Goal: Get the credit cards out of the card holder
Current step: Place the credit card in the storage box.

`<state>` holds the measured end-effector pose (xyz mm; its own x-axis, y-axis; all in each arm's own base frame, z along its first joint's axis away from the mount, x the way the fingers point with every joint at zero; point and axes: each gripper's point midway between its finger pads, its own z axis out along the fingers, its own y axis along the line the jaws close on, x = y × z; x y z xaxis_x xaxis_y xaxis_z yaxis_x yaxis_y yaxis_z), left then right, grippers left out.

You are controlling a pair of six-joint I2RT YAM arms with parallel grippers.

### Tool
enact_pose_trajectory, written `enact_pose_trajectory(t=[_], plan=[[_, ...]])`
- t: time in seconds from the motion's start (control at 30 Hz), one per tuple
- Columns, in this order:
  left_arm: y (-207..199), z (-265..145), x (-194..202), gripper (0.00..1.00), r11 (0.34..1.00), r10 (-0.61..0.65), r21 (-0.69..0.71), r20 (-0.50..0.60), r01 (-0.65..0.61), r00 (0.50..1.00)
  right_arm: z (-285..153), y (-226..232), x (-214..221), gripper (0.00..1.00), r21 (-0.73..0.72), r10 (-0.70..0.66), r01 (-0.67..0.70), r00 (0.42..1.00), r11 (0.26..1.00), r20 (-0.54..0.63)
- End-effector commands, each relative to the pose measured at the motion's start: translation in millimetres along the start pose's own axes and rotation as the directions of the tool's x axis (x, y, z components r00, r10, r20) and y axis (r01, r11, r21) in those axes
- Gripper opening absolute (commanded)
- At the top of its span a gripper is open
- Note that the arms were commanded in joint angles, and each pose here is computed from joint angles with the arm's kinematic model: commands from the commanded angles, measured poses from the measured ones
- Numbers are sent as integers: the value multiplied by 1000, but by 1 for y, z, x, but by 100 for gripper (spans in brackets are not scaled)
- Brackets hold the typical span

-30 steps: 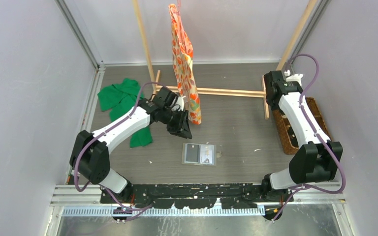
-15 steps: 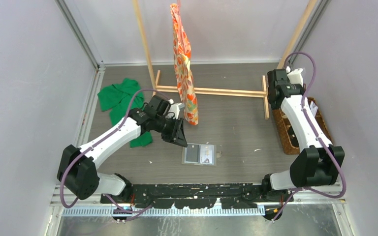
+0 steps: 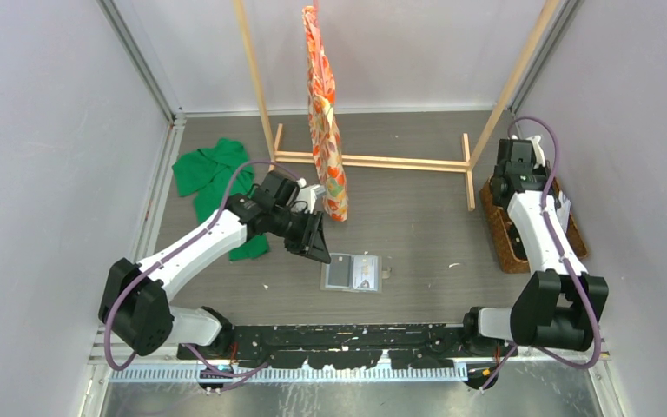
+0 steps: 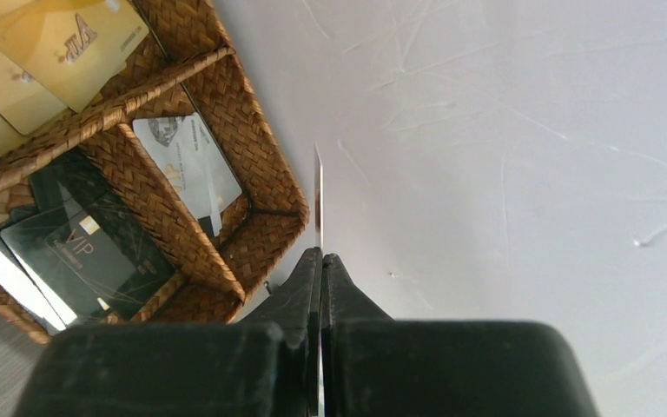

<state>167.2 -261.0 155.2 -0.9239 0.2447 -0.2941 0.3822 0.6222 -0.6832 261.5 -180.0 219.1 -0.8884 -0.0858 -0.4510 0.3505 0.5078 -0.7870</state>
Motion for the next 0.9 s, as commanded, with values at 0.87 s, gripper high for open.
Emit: enact_pose_trajectory(t=[0.87], plan=[[-9,5,-27,31,998,-62,21,57,61,996,72,62,2,1,-224,-282,266,959,937,-40]])
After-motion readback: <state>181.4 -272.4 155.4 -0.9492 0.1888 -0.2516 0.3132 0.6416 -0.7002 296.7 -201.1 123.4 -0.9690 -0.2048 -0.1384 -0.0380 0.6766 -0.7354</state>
